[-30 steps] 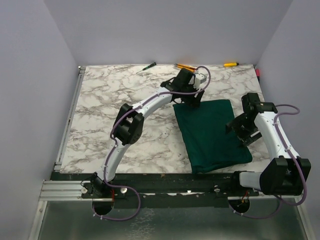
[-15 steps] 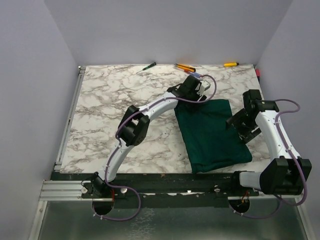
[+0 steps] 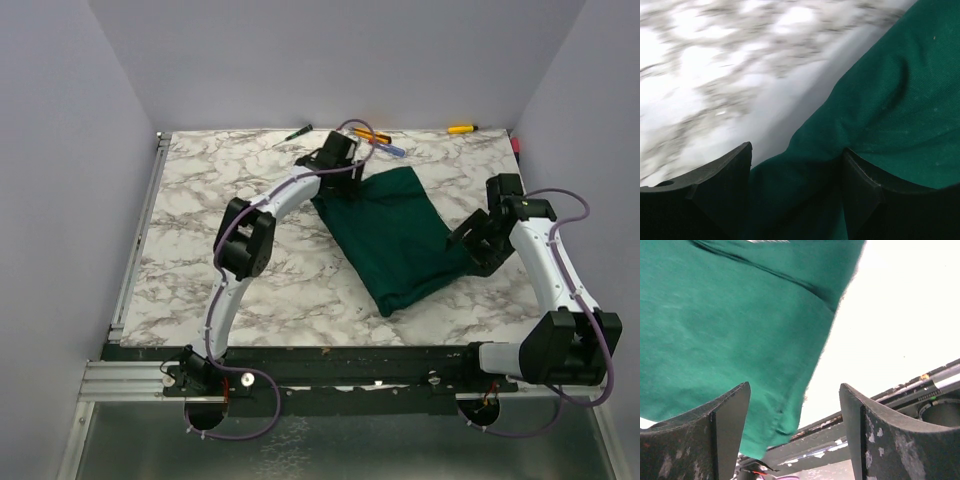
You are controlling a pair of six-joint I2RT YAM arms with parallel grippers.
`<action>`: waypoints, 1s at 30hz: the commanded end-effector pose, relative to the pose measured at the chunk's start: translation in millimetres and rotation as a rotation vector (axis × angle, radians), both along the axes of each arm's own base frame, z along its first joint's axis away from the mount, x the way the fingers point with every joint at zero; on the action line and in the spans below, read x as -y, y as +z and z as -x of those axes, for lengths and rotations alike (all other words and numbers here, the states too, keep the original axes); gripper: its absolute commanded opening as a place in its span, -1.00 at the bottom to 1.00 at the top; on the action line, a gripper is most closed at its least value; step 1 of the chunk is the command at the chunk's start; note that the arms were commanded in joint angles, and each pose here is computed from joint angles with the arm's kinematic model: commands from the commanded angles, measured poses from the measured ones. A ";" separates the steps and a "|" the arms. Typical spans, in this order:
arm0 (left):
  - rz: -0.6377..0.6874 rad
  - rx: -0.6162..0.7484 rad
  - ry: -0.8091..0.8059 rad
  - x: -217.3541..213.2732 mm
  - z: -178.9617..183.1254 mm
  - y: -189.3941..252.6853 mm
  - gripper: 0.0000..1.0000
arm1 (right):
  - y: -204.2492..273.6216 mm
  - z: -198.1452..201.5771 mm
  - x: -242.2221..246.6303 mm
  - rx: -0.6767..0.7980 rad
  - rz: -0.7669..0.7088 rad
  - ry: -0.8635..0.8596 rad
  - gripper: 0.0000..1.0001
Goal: Open and lay out the surgical kit
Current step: Adjust the surgical kit at the center of the board.
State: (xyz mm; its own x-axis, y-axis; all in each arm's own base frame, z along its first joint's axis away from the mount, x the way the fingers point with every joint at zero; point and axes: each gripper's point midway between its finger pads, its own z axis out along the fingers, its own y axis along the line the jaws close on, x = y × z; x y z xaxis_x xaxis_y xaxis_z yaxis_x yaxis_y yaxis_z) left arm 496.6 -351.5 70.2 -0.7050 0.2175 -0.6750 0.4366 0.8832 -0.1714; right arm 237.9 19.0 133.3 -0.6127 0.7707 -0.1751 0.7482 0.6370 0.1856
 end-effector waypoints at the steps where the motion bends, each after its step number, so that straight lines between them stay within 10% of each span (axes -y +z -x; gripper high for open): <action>1: -0.045 -0.143 0.323 -110.5 -14.6 -17.2 0.35 | 7.7 -31.3 -20.8 0.109 -0.106 0.167 0.52; 20: 0.198 -0.179 0.173 -102.3 11.1 58.1 0.50 | -20.2 -142.9 -50.0 0.443 -0.200 0.493 0.83; 30: 0.173 -0.213 0.217 -111.3 19.2 43.2 0.50 | -55.6 -163.2 -45.0 0.409 -0.182 0.500 -0.08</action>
State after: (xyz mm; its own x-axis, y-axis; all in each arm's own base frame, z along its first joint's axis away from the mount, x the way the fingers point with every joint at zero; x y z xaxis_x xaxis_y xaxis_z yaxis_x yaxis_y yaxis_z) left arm 486.8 -242.6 93.0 -0.8566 -0.0371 -0.5146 0.1864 0.9078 -0.3757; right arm 384.6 64.9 80.8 -0.8204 0.4683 -0.3281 0.2555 0.8136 0.5224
